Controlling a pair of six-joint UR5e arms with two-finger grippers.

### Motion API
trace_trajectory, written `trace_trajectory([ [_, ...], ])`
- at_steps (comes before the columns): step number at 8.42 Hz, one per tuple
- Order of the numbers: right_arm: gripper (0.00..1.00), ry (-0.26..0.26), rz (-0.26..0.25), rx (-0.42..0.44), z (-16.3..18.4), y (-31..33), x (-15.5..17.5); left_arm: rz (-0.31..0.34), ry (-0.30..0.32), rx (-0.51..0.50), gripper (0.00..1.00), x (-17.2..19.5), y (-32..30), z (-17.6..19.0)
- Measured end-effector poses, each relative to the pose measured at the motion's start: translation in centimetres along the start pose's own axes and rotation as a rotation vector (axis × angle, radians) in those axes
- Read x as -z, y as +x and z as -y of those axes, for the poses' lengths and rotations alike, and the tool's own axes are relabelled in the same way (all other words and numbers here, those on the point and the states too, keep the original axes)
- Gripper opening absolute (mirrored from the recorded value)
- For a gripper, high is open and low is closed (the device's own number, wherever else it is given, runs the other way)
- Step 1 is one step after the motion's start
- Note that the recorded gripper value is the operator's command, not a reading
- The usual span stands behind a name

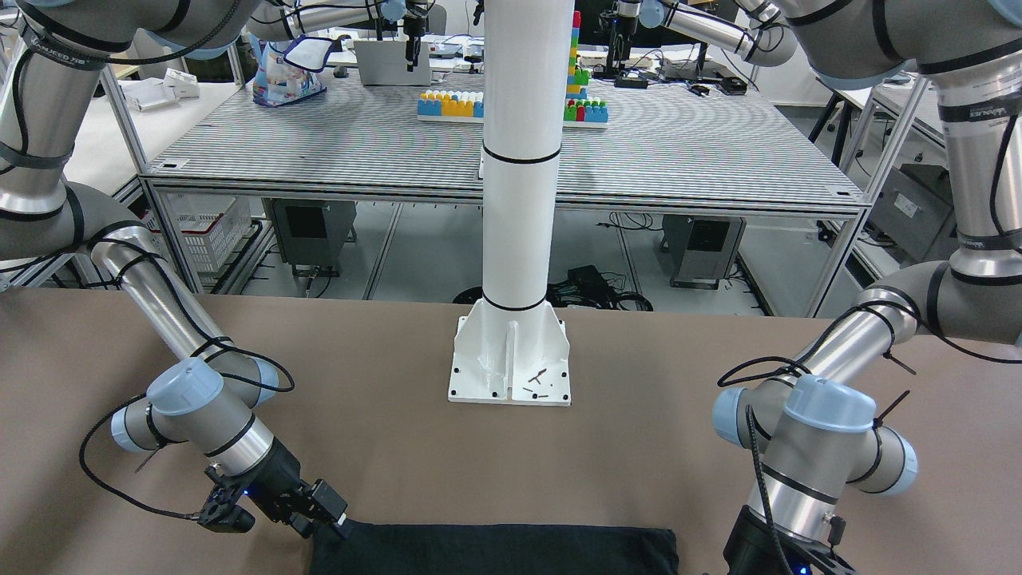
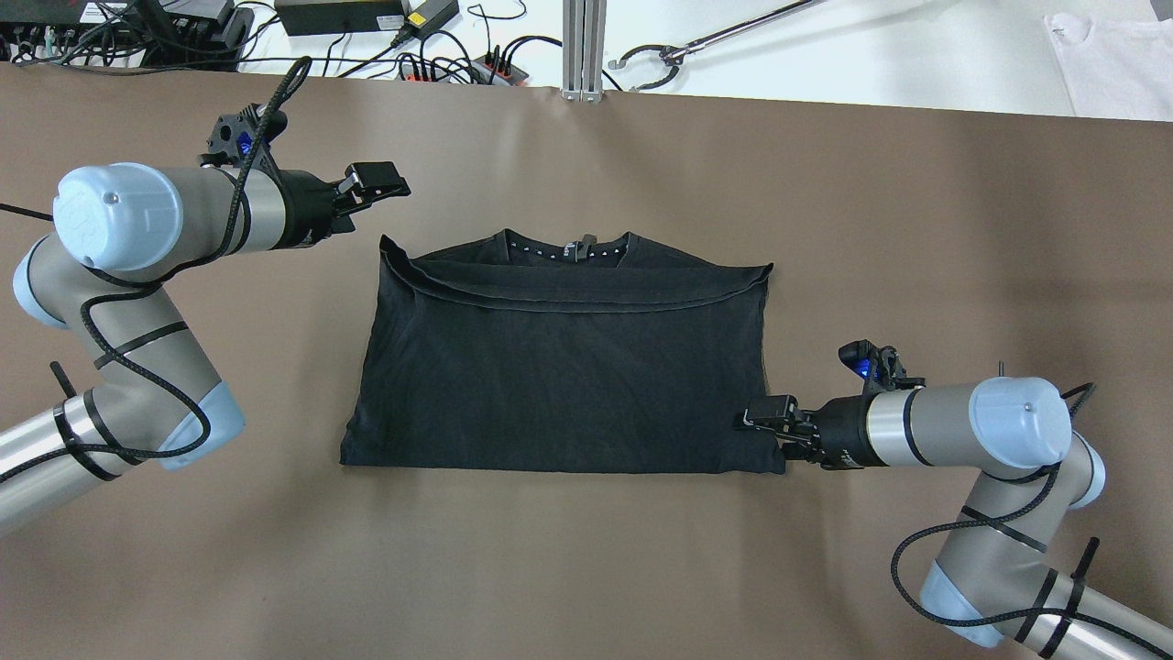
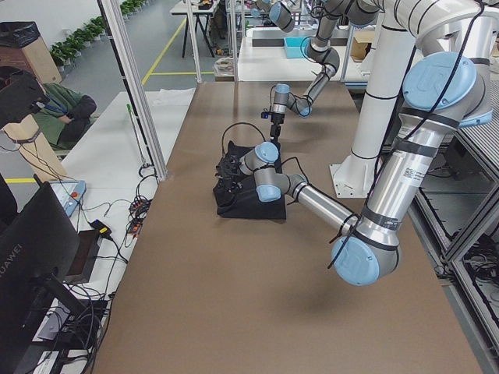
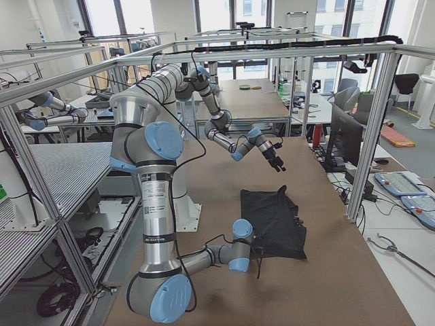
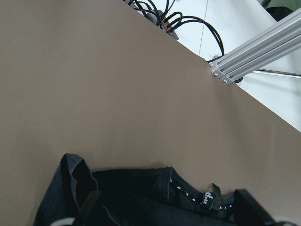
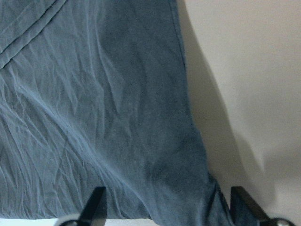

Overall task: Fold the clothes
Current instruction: 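Grasp the folded shirt's near corner with the right gripper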

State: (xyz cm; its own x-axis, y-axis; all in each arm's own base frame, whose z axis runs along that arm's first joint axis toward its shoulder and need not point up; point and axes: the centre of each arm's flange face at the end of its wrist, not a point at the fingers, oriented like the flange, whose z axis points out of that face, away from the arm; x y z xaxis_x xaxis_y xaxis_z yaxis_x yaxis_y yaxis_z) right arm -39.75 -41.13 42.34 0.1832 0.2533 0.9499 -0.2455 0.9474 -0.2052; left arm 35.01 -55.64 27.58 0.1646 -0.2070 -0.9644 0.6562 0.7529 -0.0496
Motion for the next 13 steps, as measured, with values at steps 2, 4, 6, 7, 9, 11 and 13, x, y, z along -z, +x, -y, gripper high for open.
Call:
trace_trajectory([
  [2, 0.94, 0.001, -0.01, -0.002, 0.1, 0.5, -0.1, 0.0, 0.004, 0.001, 1.0, 0.0, 0.0, 0.0],
  [4, 0.93, 0.0, -0.015, -0.003, 0.0, 0.8, -0.3, -0.001, 0.004, 0.001, 1.0, 0.0, 0.1, 0.0],
  [6, 0.92, -0.003, -0.022, 0.001, -0.4, 1.1, -0.7, -0.002, 0.005, 0.0, 1.0, 0.0, 0.1, 0.0],
  [7, 0.92, -0.005, -0.026, 0.004, -0.6, 1.3, -1.0, -0.002, 0.005, -0.002, 1.0, 0.0, 0.1, 0.0],
  [9, 0.67, -0.012, -0.029, 0.008, -1.0, 1.4, -1.3, -0.001, 0.005, -0.004, 1.0, 0.0, 0.0, 0.0],
  [11, 0.17, -0.017, -0.03, 0.004, -1.3, 1.4, -1.5, 0.0, 0.005, -0.007, 1.0, -0.1, -0.1, 0.0],
  [13, 0.0, -0.017, -0.031, -0.001, -1.3, 1.4, -1.5, 0.0, 0.006, -0.008, 1.0, 0.0, 0.0, 0.0],
])
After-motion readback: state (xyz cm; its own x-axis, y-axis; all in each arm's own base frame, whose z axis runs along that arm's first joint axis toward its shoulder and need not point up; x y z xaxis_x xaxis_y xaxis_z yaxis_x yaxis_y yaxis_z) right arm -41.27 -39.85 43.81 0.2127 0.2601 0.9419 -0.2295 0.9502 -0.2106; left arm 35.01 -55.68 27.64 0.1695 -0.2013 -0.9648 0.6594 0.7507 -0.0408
